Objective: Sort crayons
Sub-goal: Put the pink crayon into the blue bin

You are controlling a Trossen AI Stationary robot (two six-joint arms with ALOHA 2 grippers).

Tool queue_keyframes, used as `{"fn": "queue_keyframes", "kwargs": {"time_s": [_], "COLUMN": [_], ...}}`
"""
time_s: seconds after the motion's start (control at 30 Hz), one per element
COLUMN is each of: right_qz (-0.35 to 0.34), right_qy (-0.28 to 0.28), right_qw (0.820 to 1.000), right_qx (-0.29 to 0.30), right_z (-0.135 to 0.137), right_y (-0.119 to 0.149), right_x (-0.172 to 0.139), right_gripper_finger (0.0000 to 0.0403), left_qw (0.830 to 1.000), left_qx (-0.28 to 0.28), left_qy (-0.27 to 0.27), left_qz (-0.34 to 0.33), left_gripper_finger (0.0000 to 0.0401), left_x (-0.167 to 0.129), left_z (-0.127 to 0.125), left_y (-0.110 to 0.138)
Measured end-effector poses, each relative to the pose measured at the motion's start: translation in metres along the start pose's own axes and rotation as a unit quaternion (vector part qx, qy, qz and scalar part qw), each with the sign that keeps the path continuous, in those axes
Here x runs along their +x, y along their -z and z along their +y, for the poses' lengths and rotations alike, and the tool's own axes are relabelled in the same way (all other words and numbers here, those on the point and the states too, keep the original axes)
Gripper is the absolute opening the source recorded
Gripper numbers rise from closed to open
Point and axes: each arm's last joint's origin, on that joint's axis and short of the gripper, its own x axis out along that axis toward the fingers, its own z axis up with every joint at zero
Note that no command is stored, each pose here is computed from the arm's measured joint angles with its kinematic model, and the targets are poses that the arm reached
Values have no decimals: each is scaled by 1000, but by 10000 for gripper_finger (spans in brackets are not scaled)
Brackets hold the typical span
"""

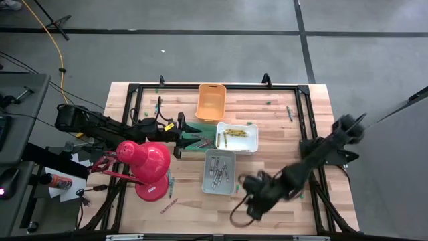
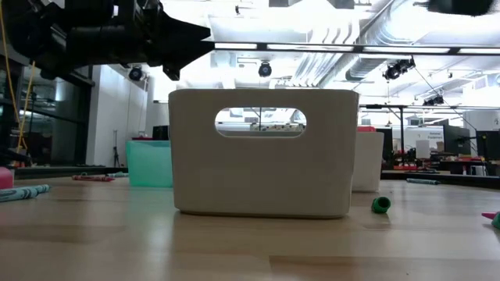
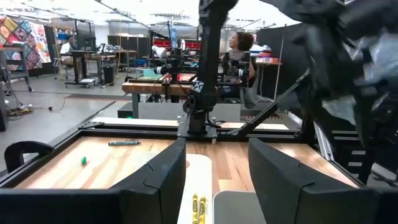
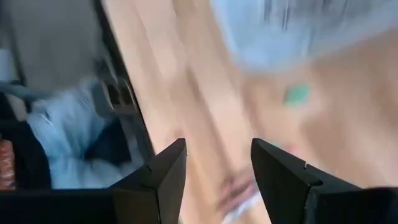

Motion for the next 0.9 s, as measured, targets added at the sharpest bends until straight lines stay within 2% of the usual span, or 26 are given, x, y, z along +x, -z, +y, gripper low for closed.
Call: {"fn": "queue_keyframes", "kwargs": {"time_s": [0.07, 0.17, 0.27, 0.37, 0.53, 0.7, 0.9], "right_qz": [68, 163, 223, 234, 224, 210, 217], "right_qy": [19, 32, 48, 70, 118, 130, 144], "right_qw": [996, 978, 961, 956, 948, 947, 941], "right_qx": [51, 128, 156, 164, 194, 207, 215], "right_z": [10, 20, 23, 21, 13, 10, 7], "right_y": [9, 17, 22, 24, 26, 21, 24], "right_x": [20, 51, 80, 97, 104, 105, 116], "right_gripper_finger": [177, 177, 177, 177, 177, 177, 177], "left_qw": [1000, 1000, 1000, 1000, 1000, 1000, 999], "left_qx": [0, 0, 0, 0, 1, 21, 18], "left_qy": [0, 0, 0, 0, 0, -5, -12], "left_qz": [0, 1, 2, 4, 8, 15, 24], "left_gripper_finger": [158, 158, 158, 158, 158, 158, 158], "left_x": [0, 0, 0, 0, 0, 0, 0], "left_z": [0, 0, 0, 0, 0, 0, 1], "left_y": [0, 0, 0, 1, 2, 3, 5]}}
